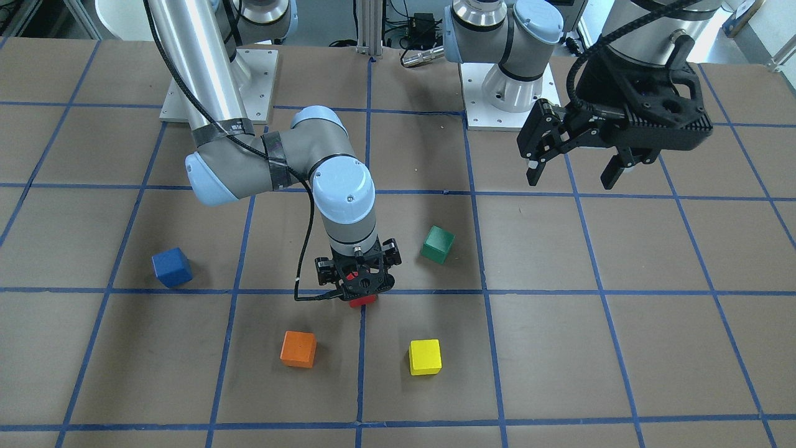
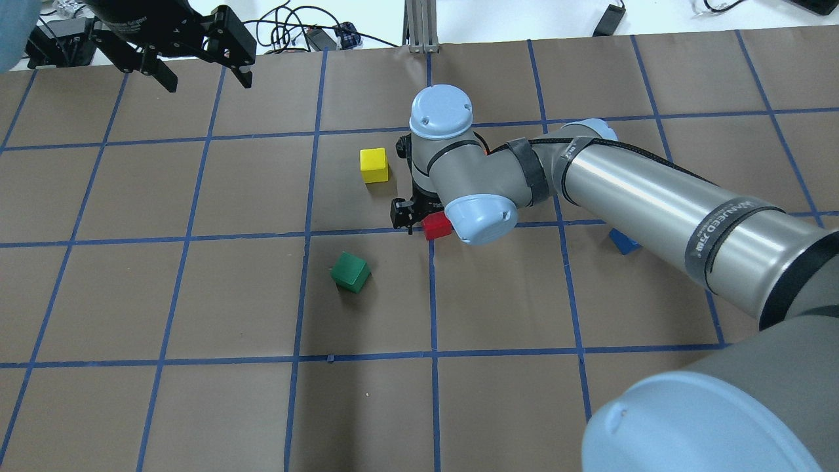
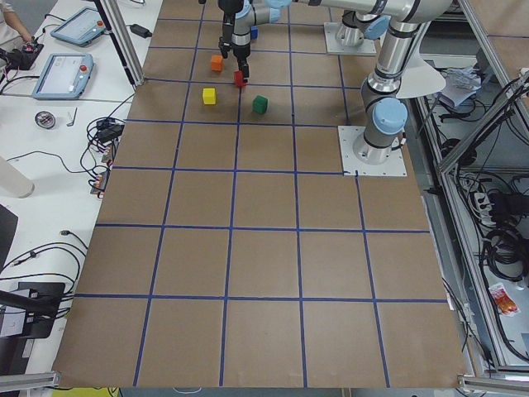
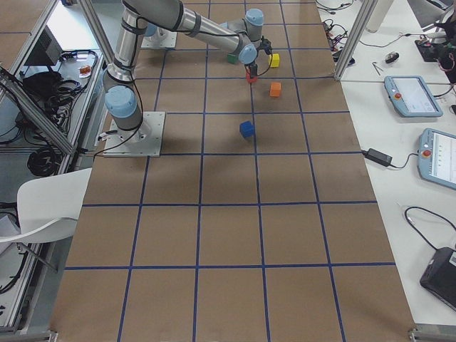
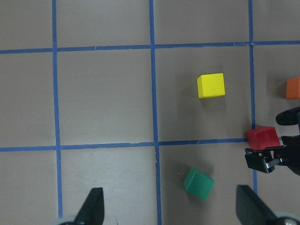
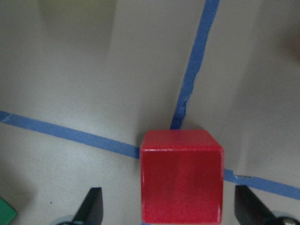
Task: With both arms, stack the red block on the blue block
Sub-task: 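Reach the right gripper to the red cube and grasp it, then lift the red cube with the right gripper over the blue cube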
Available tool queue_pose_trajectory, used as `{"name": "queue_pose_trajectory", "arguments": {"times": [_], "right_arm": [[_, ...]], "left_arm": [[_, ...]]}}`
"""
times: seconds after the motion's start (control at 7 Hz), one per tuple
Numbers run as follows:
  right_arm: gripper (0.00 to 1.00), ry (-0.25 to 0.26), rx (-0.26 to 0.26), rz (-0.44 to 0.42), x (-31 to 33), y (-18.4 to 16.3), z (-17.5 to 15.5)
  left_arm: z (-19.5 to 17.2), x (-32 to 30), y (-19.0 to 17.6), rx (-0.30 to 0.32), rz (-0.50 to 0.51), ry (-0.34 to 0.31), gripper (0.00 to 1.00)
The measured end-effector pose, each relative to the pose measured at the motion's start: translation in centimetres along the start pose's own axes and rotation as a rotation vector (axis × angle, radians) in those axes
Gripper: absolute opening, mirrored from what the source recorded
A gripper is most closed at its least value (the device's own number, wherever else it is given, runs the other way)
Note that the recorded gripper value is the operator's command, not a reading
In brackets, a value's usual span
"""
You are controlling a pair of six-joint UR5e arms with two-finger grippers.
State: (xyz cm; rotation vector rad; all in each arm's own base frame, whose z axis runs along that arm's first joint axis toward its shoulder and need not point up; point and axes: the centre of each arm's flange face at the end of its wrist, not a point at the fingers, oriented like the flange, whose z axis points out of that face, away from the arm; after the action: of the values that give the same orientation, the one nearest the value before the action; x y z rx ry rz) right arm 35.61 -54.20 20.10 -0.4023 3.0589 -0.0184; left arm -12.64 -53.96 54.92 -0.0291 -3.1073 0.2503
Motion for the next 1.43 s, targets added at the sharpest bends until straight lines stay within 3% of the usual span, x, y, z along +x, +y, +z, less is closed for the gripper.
{"name": "queue_pose_trajectory", "arguments": {"times": [0.14, 0.57, 0.86, 1.14, 1.43], "right_arm": [[0.00, 0.001, -0.002, -0.002, 0.0, 0.0, 0.2], [0.00, 0.019, 0.013, -0.001, 0.2, -0.3, -0.9], [0.00, 0.058, 0.018, 0.032, 2.4, -0.3, -5.9], [0.00, 0.074, -0.029, 0.165, 10.2, 1.2, -12.6], [0.00, 0.074, -0.082, 0.295, 19.3, 4.1, -16.6]], "left_arm": [[0.0, 0.0, 0.0, 0.000, 0.001, 0.001, 1.00], [0.2, 0.0, 0.0, -0.003, 0.000, 0.004, 1.00], [0.3, 0.0, 0.1, -0.006, 0.001, 0.003, 1.00], [0.3, -0.1, 0.0, -0.006, 0.001, 0.003, 1.00], [0.3, 0.0, 0.1, -0.006, 0.001, 0.005, 1.00]]}}
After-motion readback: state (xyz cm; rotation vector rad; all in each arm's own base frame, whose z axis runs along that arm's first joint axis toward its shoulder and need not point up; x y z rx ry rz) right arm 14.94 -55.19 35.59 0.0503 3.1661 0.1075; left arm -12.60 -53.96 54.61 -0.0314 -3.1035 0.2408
